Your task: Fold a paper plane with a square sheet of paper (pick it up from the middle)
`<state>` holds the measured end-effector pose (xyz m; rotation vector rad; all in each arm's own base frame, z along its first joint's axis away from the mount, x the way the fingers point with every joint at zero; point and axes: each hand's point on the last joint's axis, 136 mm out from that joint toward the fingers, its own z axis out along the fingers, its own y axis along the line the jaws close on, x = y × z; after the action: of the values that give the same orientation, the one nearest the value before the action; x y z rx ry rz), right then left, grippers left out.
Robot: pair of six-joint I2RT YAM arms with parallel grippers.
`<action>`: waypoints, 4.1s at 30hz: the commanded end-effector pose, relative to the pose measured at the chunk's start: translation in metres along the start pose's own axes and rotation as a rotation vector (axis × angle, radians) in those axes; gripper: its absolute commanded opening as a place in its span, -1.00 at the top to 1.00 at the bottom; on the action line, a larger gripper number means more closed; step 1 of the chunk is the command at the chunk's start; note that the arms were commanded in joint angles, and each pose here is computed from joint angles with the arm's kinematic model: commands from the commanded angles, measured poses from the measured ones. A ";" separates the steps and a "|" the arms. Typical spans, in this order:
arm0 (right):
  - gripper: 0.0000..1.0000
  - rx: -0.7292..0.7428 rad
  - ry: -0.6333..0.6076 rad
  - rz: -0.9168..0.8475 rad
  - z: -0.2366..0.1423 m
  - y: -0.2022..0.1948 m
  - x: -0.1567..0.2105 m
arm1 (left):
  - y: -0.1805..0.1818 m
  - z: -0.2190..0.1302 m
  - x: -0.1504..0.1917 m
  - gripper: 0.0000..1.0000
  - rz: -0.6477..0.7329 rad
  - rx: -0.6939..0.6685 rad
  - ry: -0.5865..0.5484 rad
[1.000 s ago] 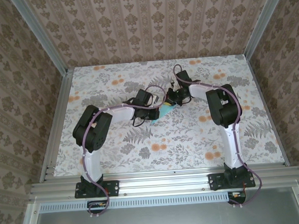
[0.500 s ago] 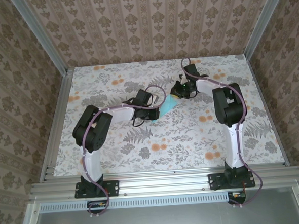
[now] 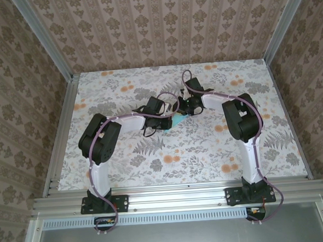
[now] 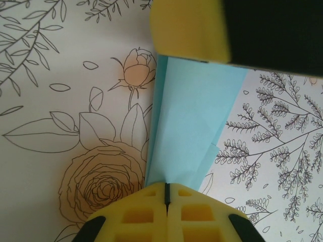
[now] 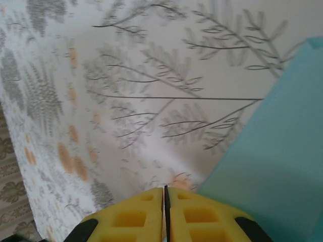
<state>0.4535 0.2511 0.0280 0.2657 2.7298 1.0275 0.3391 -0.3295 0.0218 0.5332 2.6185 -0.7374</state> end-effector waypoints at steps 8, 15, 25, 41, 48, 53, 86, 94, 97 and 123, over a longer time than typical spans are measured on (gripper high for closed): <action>0.81 0.101 0.110 0.067 0.020 -0.038 0.021 | -0.015 -0.018 0.011 0.88 -0.053 0.050 0.090; 0.85 0.042 0.176 0.034 0.022 -0.032 0.034 | -0.028 -0.021 -0.028 0.82 -0.125 0.208 0.001; 0.86 0.036 0.218 0.021 0.025 -0.036 0.044 | -0.018 0.001 -0.041 0.82 -0.184 0.293 0.001; 0.86 0.138 0.216 0.058 0.024 -0.054 0.042 | -0.022 0.007 -0.002 0.82 -0.157 0.307 0.129; 0.87 0.157 0.210 0.069 0.023 -0.057 0.041 | -0.001 0.004 0.043 0.82 -0.172 0.205 0.203; 0.87 0.160 0.209 0.075 0.024 -0.057 0.039 | 0.003 -0.001 0.067 0.82 -0.193 0.191 0.235; 0.88 0.191 0.175 0.153 0.017 -0.058 0.051 | -0.004 -0.005 0.099 0.83 -0.230 0.211 0.256; 0.88 0.231 0.173 0.166 0.017 -0.064 0.048 | -0.007 -0.014 0.129 0.84 -0.207 0.217 0.316; 0.88 0.239 0.172 0.165 0.017 -0.065 0.048 | -0.006 -0.016 0.138 0.84 -0.203 0.211 0.342; 0.89 0.258 0.174 0.171 0.018 -0.069 0.046 | -0.010 -0.041 0.187 0.86 -0.183 0.158 0.441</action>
<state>0.4038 0.2618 0.0133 0.3263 2.9772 1.0742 0.2355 -0.3098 0.0186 0.5806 2.6992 -1.1040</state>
